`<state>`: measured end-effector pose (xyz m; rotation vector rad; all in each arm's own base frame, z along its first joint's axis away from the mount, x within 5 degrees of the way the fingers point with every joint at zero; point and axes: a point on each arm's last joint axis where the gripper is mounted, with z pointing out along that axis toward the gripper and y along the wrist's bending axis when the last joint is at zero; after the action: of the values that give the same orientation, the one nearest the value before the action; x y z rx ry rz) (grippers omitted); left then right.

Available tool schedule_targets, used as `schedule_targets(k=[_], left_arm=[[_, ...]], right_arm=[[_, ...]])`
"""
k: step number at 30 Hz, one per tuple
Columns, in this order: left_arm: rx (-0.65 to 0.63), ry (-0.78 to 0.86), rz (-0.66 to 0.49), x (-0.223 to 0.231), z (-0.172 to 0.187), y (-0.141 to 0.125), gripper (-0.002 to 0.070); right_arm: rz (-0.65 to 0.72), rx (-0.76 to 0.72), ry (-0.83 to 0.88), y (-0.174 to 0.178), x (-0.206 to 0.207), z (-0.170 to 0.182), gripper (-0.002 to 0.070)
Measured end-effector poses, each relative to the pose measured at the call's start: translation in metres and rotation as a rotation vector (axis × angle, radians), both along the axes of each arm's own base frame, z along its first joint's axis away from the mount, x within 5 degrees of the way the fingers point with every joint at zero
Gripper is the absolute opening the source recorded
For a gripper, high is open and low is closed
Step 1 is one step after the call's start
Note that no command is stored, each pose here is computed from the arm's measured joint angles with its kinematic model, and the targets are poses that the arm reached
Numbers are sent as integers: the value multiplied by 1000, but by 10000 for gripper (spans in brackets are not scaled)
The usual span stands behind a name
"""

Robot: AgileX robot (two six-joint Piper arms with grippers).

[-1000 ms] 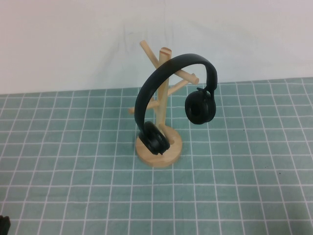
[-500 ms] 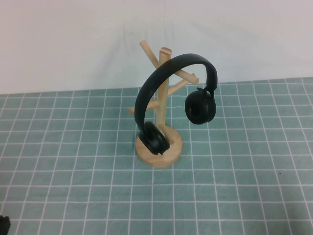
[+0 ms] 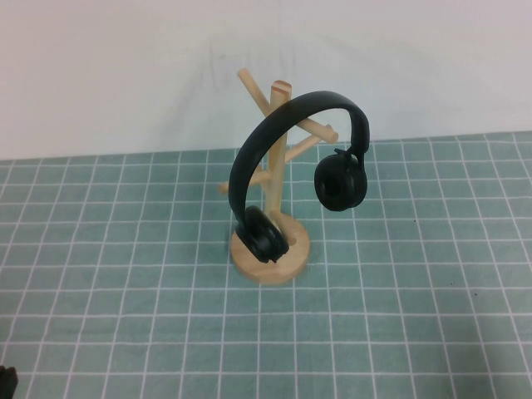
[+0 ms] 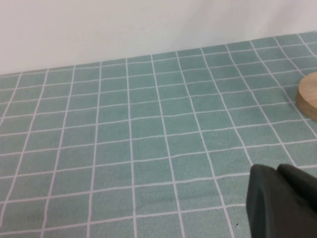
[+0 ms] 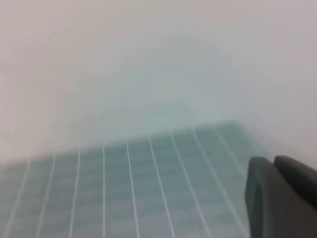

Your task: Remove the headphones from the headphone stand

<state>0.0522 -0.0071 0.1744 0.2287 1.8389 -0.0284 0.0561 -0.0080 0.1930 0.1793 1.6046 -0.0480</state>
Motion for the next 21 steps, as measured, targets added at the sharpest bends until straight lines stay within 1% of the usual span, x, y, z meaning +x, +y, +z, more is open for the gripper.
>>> schedule_targets(k=[8, 11, 17, 19, 21], left_arm=[[0, 0, 0, 0, 0, 0, -6], [0, 0, 0, 0, 0, 0, -6], [0, 0, 0, 0, 0, 0, -6], [0, 0, 0, 0, 0, 0, -6], [0, 0, 0, 0, 0, 0, -6]], right_arm=[[-3, -23, -367, 0, -5, 33, -8], [-4, -31, -422, 0, -6, 38, -8], [-7, -20, -451, 0, -7, 40, -8], [-10, 8, -521, -1, -10, 45, -8], [-7, 34, -629, -1, -15, 53, -8]])
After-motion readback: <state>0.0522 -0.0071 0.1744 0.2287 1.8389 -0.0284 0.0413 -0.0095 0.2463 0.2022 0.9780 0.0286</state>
